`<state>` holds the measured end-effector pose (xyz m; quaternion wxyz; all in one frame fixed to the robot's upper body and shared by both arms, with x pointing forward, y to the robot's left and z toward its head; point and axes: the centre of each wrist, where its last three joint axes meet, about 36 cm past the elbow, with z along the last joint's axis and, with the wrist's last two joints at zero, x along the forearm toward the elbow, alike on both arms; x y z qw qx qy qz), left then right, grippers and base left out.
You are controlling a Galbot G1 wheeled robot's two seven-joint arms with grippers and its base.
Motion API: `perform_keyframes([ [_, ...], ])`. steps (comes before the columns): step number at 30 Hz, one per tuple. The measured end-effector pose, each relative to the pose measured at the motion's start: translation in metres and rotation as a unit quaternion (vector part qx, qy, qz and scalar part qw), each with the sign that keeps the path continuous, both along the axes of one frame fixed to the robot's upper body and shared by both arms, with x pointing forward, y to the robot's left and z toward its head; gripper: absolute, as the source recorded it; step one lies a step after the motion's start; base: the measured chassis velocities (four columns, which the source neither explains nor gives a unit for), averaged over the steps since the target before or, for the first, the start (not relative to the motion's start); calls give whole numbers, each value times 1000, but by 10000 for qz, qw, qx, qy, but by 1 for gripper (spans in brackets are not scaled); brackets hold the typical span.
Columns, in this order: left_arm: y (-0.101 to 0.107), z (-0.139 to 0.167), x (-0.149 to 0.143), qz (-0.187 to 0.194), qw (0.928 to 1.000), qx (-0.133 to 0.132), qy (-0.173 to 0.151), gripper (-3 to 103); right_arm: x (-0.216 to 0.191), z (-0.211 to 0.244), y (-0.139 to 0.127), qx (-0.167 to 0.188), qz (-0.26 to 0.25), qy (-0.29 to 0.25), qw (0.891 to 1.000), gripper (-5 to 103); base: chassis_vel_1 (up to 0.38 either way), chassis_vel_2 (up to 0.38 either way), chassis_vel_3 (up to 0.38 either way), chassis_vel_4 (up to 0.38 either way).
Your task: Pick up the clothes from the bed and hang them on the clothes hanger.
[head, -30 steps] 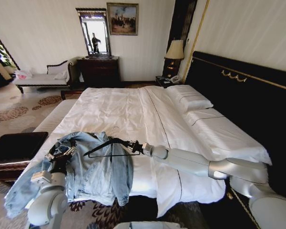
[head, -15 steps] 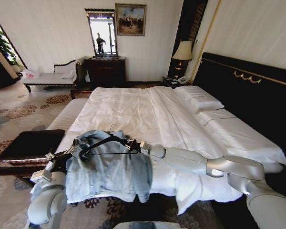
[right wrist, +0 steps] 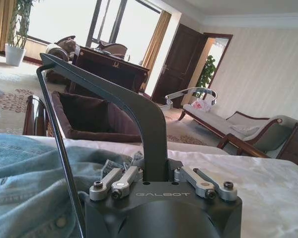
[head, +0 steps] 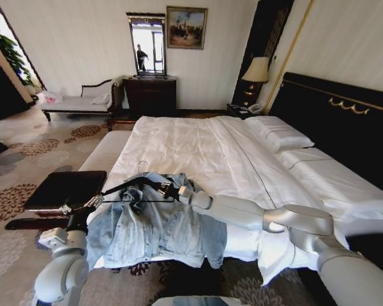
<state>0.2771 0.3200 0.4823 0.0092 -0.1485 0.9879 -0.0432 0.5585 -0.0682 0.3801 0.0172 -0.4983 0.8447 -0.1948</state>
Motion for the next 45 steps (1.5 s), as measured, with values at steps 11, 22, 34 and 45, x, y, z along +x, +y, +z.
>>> perform_keyframes([
  [11, 2, 2, -3, 27, 10000, 35, -8, 100, 23, -3, 23, -793, -817, -226, 9932, 22, -30, -26, 6, 8],
  [22, 5, 4, -4, 58, 10000, 31, -37, 100, 63, -2, 25, -1274, -1526, -772, 9770, 22, 0, 0, 0, 0],
  [34, 8, 3, -3, 79, 10000, -1, -45, 100, 74, -6, -9, -1752, -1613, -1018, 9659, 22, 0, 0, 0, 0],
  [45, 10, 1, -4, 136, 9999, -7, -32, 100, 96, -19, -22, -2264, -1657, -1357, 9502, 22, 0, 0, 0, 0],
])
